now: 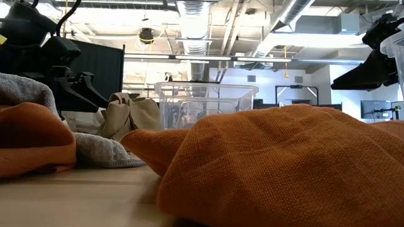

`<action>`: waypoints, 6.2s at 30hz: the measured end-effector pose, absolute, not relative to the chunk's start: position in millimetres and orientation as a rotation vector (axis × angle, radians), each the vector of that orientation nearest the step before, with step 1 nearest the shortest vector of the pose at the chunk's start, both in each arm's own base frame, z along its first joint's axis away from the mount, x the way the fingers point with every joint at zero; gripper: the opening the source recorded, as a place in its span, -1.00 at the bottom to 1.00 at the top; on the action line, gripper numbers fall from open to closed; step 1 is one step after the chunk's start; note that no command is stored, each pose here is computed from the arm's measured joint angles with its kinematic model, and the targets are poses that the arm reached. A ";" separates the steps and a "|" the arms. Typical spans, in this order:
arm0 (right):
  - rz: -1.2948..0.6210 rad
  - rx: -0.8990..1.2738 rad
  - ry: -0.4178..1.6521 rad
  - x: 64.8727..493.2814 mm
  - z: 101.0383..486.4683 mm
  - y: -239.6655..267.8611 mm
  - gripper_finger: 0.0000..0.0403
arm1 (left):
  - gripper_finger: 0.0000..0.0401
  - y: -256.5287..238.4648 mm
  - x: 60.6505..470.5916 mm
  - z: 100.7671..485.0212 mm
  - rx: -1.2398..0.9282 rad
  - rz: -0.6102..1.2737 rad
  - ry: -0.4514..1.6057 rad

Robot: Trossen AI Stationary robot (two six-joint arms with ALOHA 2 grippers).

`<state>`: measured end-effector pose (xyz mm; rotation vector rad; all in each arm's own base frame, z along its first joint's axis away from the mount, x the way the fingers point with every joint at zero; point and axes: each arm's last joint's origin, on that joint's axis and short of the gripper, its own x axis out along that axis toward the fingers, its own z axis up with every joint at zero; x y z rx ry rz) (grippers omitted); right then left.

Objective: Sort towels by color in basket

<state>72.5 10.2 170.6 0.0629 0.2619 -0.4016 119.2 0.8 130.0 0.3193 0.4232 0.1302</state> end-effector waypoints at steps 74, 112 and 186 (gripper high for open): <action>-0.396 0.230 0.037 78.3 193.2 11.0 -0.06 | 0.02 0.8 119.2 130.0 0.319 0.130 0.423; -0.459 -0.256 0.181 130.9 359.6 18.8 0.42 | 0.02 0.9 119.2 130.0 0.319 0.131 0.423; -0.811 0.296 0.674 155.2 192.5 -92.4 0.42 | 0.02 0.8 119.1 130.0 0.319 0.130 0.423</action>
